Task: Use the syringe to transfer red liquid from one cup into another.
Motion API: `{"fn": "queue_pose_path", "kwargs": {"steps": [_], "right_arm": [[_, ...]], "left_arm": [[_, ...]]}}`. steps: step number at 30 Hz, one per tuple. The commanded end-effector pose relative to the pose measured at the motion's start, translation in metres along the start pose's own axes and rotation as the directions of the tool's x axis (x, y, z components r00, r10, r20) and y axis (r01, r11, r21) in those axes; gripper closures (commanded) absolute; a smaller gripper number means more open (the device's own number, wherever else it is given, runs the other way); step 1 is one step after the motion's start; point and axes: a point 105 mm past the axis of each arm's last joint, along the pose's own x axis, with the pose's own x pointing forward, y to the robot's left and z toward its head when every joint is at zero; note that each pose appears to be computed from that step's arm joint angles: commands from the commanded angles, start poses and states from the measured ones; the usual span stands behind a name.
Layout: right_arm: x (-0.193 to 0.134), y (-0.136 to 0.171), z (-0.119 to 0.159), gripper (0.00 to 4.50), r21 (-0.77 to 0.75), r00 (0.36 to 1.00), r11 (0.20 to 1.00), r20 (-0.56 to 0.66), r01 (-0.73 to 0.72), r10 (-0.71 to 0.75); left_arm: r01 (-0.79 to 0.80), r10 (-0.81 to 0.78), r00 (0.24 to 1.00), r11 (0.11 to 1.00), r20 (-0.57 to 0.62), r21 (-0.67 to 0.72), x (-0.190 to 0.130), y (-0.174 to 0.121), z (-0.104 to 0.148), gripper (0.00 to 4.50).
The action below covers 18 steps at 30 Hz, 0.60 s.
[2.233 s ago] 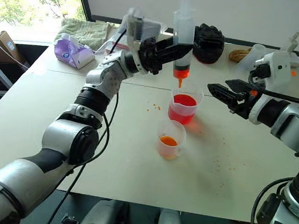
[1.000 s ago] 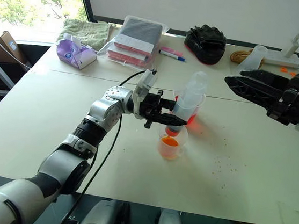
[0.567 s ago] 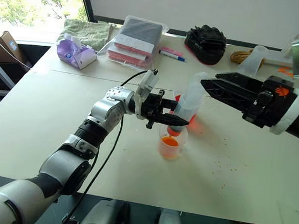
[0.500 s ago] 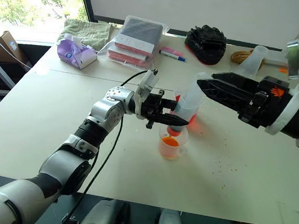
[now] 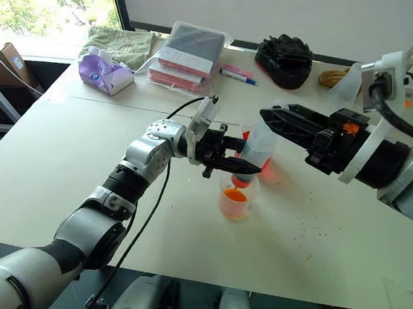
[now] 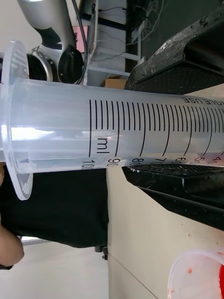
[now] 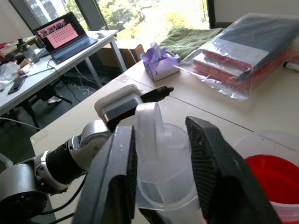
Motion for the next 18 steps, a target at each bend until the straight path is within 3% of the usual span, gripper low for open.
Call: {"fn": "queue_pose_path", "kwargs": {"steps": [1,18], "right_arm": [[0.0,0.014,0.007,3.88,-0.016,0.997,0.998,0.037,-0.063,0.064],[0.008,0.021,-0.017,3.88,-0.007,0.993,0.996,-0.076,-0.091,0.091]], "left_arm": [[0.002,-0.002,1.0,0.999,0.015,0.033,0.003,-0.001,0.007,3.06],[-0.01,0.009,1.0,0.999,0.029,0.037,0.005,0.002,0.011,3.06]]}}
